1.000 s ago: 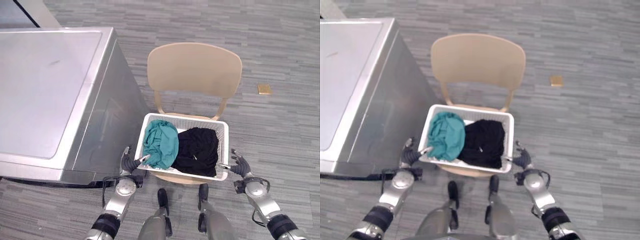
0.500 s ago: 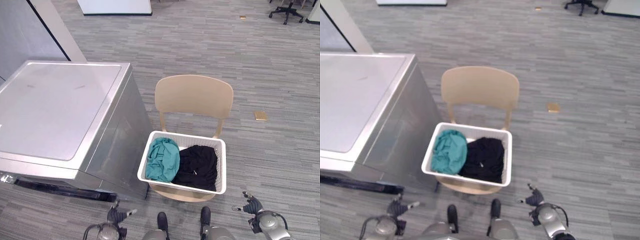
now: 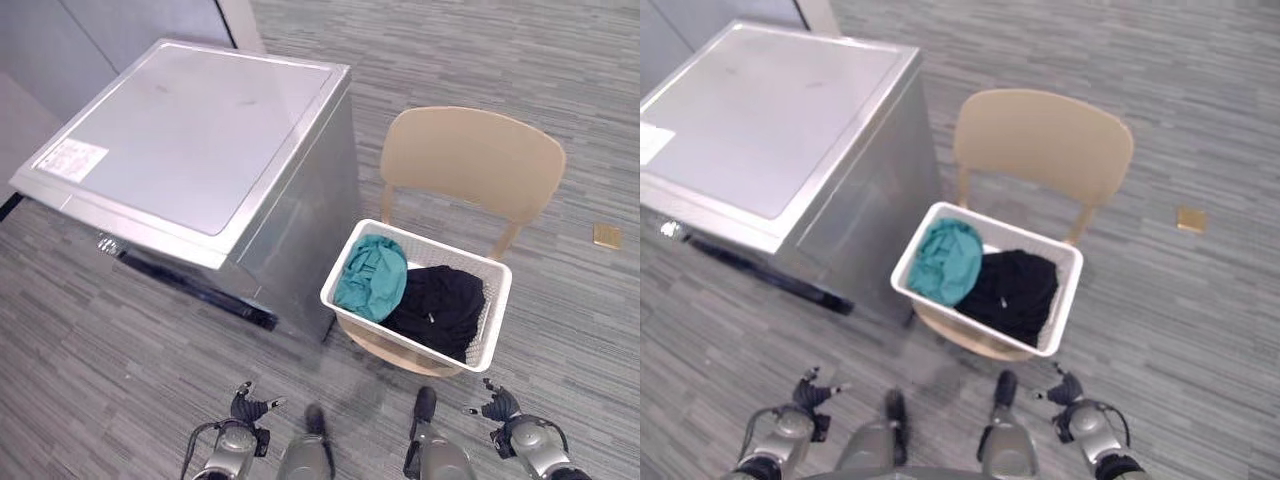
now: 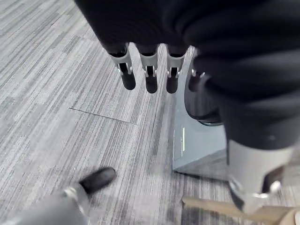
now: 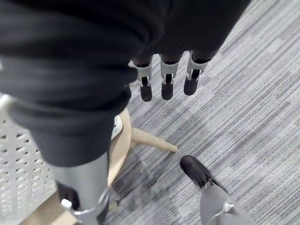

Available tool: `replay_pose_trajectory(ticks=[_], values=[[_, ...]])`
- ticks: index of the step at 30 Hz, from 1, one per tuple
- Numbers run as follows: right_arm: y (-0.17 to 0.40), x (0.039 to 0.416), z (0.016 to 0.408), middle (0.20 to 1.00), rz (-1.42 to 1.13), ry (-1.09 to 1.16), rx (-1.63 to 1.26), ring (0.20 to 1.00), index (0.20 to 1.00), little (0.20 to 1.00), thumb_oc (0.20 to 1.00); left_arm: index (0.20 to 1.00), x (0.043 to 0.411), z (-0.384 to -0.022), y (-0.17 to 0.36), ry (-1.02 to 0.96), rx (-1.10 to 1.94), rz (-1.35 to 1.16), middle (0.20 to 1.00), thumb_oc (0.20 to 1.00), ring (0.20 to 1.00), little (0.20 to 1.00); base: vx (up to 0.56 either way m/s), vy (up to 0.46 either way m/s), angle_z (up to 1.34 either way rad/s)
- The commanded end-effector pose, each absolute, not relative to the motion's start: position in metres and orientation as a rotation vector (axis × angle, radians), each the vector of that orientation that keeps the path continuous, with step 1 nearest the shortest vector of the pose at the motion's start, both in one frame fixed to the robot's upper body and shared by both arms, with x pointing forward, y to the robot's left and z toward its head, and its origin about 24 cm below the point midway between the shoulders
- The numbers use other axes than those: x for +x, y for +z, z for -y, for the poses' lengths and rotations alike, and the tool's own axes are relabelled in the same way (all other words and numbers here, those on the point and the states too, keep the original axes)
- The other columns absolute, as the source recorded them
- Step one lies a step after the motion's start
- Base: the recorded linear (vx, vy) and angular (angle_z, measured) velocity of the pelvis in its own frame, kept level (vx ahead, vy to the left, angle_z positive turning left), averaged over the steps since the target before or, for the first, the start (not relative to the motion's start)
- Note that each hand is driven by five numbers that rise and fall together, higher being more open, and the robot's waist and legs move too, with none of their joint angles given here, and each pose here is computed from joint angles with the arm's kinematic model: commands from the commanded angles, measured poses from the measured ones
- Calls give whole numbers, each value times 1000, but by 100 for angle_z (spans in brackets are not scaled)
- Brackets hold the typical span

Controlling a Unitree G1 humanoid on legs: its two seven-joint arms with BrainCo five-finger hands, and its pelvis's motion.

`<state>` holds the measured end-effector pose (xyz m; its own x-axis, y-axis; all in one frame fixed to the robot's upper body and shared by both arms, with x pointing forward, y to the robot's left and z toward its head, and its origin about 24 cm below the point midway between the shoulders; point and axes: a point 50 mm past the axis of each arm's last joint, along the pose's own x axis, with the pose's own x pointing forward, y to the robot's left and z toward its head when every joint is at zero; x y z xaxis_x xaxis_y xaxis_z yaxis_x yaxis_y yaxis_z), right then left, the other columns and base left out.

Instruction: Grab the laundry basket,head to the washer,open it,put in the laundry and shut it.

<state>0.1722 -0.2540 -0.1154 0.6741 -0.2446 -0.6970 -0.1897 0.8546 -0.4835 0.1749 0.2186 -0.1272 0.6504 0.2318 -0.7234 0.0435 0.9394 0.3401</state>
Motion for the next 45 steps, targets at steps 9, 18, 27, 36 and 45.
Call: replay_pose_trajectory(ticks=[9,18,27,36,45], values=[[-118,179,231,1000,-816,-100,-376,1000,1000,1000,1000,1000,192,-244,-104,93,489,-729,1000,1000,1000,1000,103,441,66],[-88,225,191,1000,-594,32,-365,1000,1000,1000,1000,1000,186,-241,-110,134,445,-758,1000,1000,1000,1000,124,150,21],[-88,232,157,1000,-582,151,-353,1000,1000,1000,1000,1000,160,-223,-130,109,378,-864,1000,1000,1000,1000,126,-18,47],[-46,261,106,1000,-345,362,-356,1000,1000,1000,1000,1000,158,-225,-130,102,431,-863,1000,1000,1000,1000,22,24,3],[16,300,90,1000,-83,341,-340,1000,1000,1000,1000,1000,171,-234,-120,151,444,-809,1000,1000,1000,1000,-64,69,2]])
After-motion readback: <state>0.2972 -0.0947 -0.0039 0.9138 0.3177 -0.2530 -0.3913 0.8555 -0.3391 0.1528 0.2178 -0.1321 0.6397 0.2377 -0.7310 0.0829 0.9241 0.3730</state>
